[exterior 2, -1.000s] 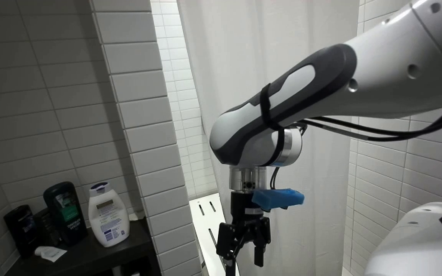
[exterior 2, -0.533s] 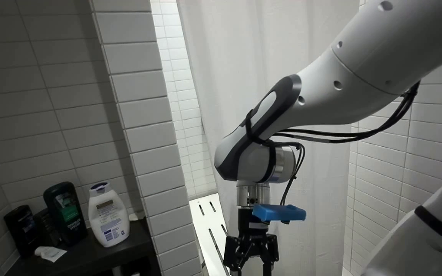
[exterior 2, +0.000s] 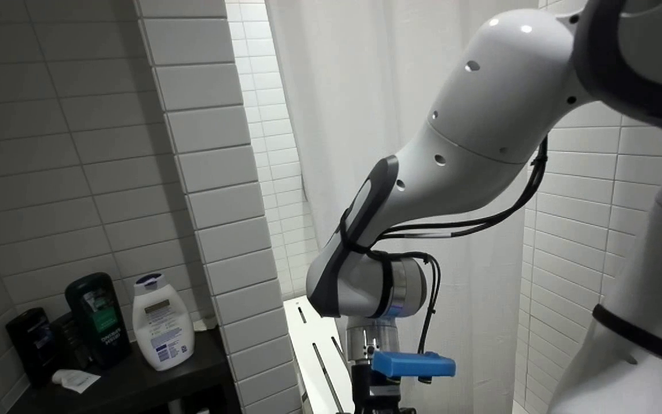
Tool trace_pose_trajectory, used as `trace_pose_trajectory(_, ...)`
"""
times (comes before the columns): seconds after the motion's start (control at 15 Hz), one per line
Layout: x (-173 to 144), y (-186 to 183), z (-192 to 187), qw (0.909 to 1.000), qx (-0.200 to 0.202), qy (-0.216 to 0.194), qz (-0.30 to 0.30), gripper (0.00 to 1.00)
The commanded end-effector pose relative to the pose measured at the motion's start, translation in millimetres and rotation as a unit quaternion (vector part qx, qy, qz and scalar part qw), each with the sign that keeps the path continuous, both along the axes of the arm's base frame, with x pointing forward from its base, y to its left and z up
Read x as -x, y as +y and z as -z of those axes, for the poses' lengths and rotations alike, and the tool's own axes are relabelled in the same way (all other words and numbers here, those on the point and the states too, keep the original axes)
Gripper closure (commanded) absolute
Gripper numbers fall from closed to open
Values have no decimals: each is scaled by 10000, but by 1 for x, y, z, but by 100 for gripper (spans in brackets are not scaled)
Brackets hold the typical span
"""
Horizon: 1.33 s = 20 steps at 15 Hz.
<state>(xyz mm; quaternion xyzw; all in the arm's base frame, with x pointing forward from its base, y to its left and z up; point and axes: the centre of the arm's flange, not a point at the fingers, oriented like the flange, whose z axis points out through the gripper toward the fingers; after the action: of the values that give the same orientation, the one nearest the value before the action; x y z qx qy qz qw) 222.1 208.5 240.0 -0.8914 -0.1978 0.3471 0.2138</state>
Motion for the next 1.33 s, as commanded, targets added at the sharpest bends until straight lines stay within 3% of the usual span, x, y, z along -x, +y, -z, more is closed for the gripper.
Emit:
trace_pose_trajectory(0.0, 43, 3, 22, 9985, -142, 392, -348, 0)
trace_pose_trajectory(0.4, 50, 12, 12, 9976, -80, 366, -578, 0)
trace_pose_trajectory(0.93, 44, 7, 14, 9992, -72, 385, 102, 0)
trace_pose_trajectory(1.27, 39, -18, 41, 9968, 284, 518, 548, 0)
